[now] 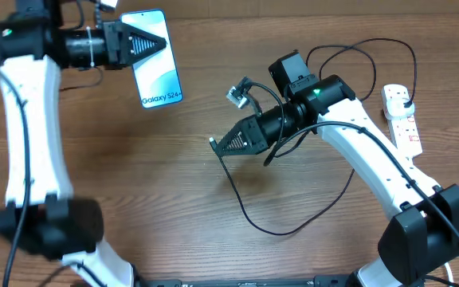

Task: Plug charger to phone and switch on socket

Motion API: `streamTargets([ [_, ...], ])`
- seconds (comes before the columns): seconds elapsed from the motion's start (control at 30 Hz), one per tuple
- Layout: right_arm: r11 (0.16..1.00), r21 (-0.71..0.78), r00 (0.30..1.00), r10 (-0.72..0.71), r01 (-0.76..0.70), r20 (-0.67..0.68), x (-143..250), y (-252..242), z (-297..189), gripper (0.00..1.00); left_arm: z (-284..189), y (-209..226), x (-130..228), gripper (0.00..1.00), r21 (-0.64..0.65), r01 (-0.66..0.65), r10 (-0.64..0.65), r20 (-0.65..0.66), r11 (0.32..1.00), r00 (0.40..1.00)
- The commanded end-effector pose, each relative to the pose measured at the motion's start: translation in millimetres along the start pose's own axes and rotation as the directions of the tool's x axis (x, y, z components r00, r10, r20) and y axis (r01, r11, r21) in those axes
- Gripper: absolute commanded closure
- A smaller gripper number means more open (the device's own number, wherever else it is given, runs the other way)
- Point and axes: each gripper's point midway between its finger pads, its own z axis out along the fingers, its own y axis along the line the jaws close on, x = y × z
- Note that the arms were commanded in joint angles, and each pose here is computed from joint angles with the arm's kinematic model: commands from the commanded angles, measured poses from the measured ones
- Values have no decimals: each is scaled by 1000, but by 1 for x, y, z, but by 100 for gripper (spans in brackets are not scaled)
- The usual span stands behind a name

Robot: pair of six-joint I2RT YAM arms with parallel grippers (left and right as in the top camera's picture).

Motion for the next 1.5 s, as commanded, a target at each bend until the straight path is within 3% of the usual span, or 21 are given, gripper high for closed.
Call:
streamTargets([
  [0.0, 978, -151, 990, -136, 141, 48, -5, 31, -5, 96, -6, -50, 7, 96, -3, -98, 98, 14, 995, 995],
  [0.07, 943, -260, 978, -188, 207, 95, -15, 51, -10, 96, 4, -51, 10, 96, -13, -50, 50, -6, 999, 999],
  [0.13, 930, -283, 972, -211, 233, 108, -17, 56, -11, 96, 15, -51, 9, 96, -1, -11, 11, -15, 1000, 1000],
  [0.23, 912, -326, 968, -219, 247, 119, -17, 63, -14, 96, 35, -35, 1, 96, -87, 90, -89, 11, 992, 996],
  [0.4, 906, -347, 970, -210, 241, 124, -17, 66, -17, 96, 68, -17, 8, 95, -66, 193, -194, -11, 979, 981],
  [0.5, 942, -292, 982, -131, 166, 134, -11, 51, -30, 96, 83, -10, 27, 96, 90, 251, -242, -100, 964, 965],
  [0.63, 964, -233, 974, -77, 127, 213, 9, 42, -67, 96, 97, 21, 50, 95, 126, 346, -327, -147, 930, 933],
  [0.93, 981, -182, 975, -33, 74, 219, 22, 30, -81, 96, 152, -17, 65, 96, 194, 375, -328, -237, 906, 914],
  [1.47, 970, -220, 956, -32, 100, 292, 8, 32, -91, 96, 162, -34, 58, 96, 224, 376, -326, -230, 899, 917],
])
